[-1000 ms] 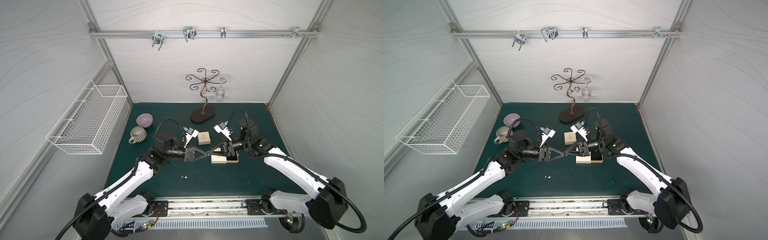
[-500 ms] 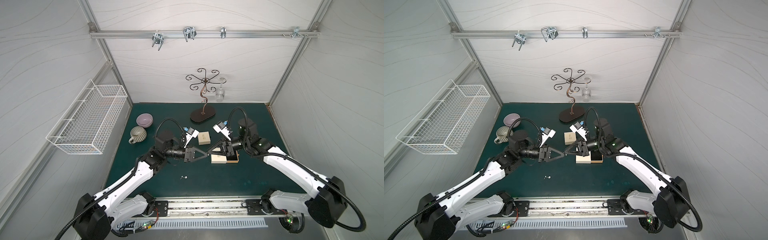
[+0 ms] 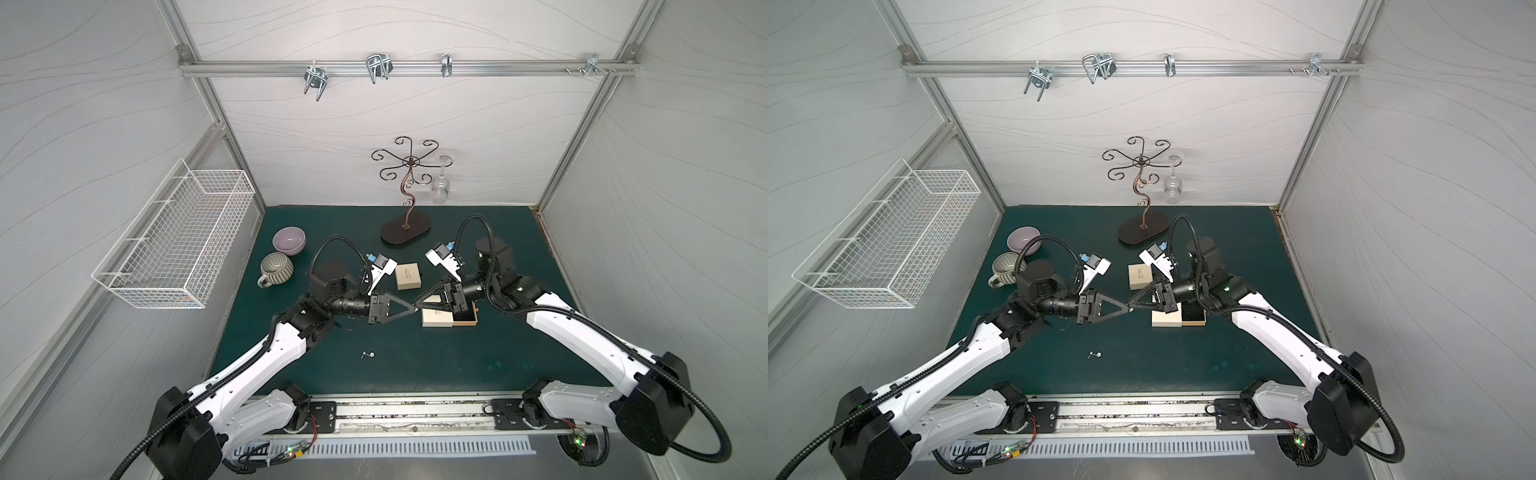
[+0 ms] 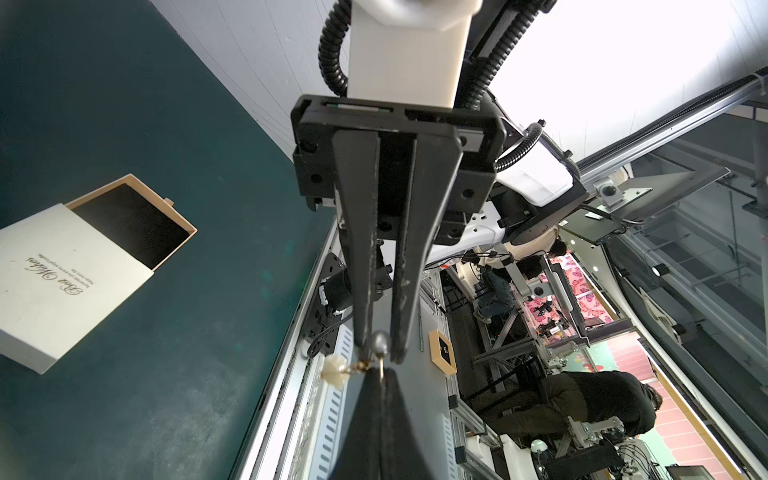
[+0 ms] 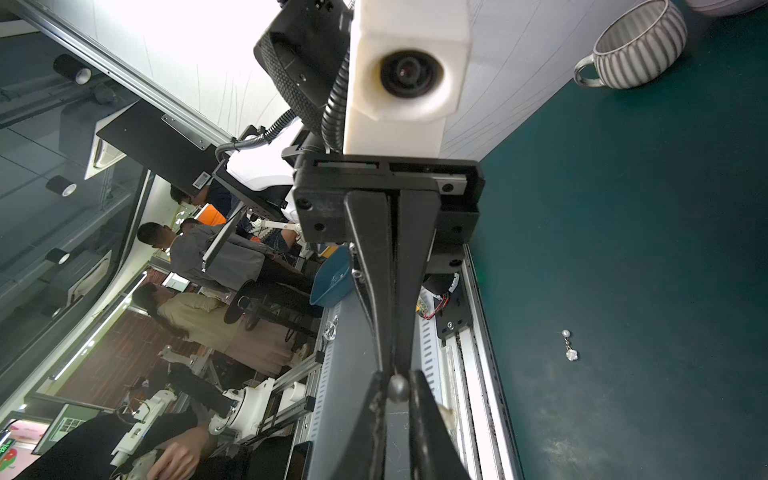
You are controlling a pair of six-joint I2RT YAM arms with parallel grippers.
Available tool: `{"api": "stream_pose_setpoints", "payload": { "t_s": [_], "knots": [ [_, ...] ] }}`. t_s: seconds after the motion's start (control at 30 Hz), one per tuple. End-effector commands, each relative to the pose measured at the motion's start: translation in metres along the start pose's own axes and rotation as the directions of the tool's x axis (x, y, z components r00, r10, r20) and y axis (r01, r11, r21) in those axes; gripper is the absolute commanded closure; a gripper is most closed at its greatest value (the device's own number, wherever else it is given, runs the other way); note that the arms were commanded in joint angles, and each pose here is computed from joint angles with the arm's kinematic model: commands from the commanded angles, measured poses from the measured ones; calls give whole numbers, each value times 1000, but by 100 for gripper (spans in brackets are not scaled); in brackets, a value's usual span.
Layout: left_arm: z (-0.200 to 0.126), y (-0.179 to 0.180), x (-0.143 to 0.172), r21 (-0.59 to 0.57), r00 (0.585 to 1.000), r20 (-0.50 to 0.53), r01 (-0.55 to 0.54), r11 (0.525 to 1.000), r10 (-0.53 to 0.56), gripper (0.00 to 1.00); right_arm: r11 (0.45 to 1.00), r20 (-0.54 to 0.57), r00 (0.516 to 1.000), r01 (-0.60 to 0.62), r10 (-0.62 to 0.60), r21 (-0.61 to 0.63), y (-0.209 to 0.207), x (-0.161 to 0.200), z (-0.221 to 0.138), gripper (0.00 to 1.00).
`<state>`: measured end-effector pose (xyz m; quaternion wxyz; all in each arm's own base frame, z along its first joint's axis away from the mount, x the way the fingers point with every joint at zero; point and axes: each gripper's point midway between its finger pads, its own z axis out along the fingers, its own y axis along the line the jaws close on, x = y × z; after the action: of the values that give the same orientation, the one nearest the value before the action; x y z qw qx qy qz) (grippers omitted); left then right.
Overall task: Place the earrings into the drawer-style jewelry box
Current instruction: Pick up the earring from the center of the board.
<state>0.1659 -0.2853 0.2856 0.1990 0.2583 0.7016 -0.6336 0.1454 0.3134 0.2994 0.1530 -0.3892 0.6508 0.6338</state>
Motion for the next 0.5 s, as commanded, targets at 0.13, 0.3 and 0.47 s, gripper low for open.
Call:
{"api": "stream_pose_setpoints", "payload": {
  "t_s": [0.13, 0.3, 0.47],
  "knots": [
    [-3, -22, -19, 31, 995, 44, -91, 995, 89, 100, 999, -1, 999, 37, -37, 4, 5, -3, 0, 92],
    [-9, -19, -25, -28, 992, 62, -107, 994, 109, 67, 996, 1, 1000, -5, 5, 88, -9, -1, -6, 94],
    [-53, 4, -41, -432, 959, 179, -123, 893, 219, 56, 958, 61, 992, -124, 112, 257, -46, 3, -30, 92]
  ]
}}
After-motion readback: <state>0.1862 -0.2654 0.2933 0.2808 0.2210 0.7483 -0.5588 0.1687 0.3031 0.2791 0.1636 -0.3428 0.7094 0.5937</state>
